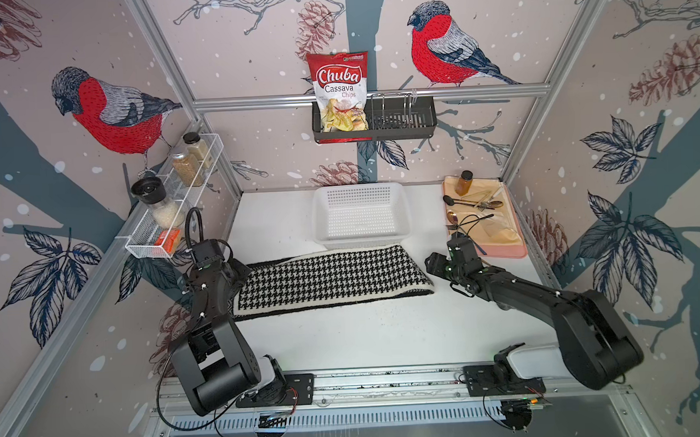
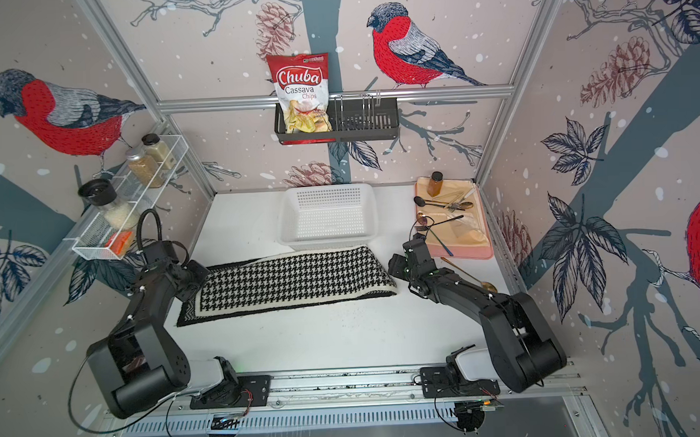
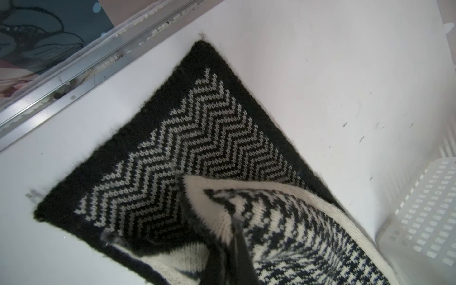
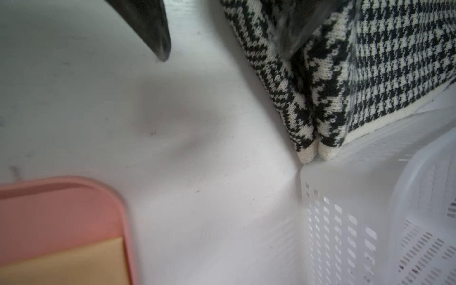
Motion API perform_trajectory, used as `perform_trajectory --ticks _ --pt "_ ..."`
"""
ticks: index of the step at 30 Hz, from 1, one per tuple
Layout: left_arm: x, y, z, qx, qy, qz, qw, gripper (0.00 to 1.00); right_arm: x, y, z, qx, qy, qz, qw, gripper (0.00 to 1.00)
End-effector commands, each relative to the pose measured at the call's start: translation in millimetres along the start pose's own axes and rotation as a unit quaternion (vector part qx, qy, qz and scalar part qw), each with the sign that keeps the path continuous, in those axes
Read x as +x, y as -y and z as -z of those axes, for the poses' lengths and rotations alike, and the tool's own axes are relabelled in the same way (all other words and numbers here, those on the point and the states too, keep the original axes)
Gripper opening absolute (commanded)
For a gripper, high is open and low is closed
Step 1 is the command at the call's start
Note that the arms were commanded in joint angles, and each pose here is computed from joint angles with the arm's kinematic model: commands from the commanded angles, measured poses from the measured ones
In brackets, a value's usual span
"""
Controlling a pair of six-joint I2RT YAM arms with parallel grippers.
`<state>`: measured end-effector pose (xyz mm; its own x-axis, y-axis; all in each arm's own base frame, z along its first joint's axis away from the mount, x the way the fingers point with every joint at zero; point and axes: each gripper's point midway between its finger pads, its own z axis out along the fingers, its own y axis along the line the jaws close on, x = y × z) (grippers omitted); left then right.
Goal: Roll up the scarf and place it into the basket
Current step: Flatten out the scarf at the center of the board.
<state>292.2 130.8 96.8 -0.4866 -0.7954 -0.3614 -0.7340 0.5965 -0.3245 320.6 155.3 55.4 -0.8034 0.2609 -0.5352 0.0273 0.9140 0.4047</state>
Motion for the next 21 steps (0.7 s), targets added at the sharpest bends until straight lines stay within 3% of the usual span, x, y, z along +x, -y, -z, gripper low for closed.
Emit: perform_trajectory --ticks 1,8,13,16,18,20,21 --pt "1 0 -3 0.004 0.0 -0.006 1.0 0.02 -1 -22 -12 -0.039 -0.012 0.03 0.999 0.73" --pt "6 2 -8 0.017 -0.008 -0.007 1.0 0.01 9 -60 -26 -0.086 -0.037 0.063 0.994 0.77" --pt "6 4 -8 0.024 -0.008 -0.008 1.0 0.01 36 -74 -46 -0.082 -0.079 0.086 0.99 0.78" --pt "8 4 -9 0.026 -0.011 -0.009 1.0 0.01 50 -76 -55 -0.065 -0.095 0.098 0.988 0.72" --pt "9 5 -9 0.028 -0.011 -0.009 1.0 0.01 52 -71 -56 -0.046 -0.093 0.097 0.99 0.54" --pt "7 5 -9 0.028 -0.009 -0.009 1.0 0.01 44 -61 -51 -0.016 -0.073 0.092 0.993 0.22" --pt "8 4 -9 0.026 -0.009 -0.008 1.0 0.01 38 -53 -46 0.001 -0.062 0.086 0.994 0.1"
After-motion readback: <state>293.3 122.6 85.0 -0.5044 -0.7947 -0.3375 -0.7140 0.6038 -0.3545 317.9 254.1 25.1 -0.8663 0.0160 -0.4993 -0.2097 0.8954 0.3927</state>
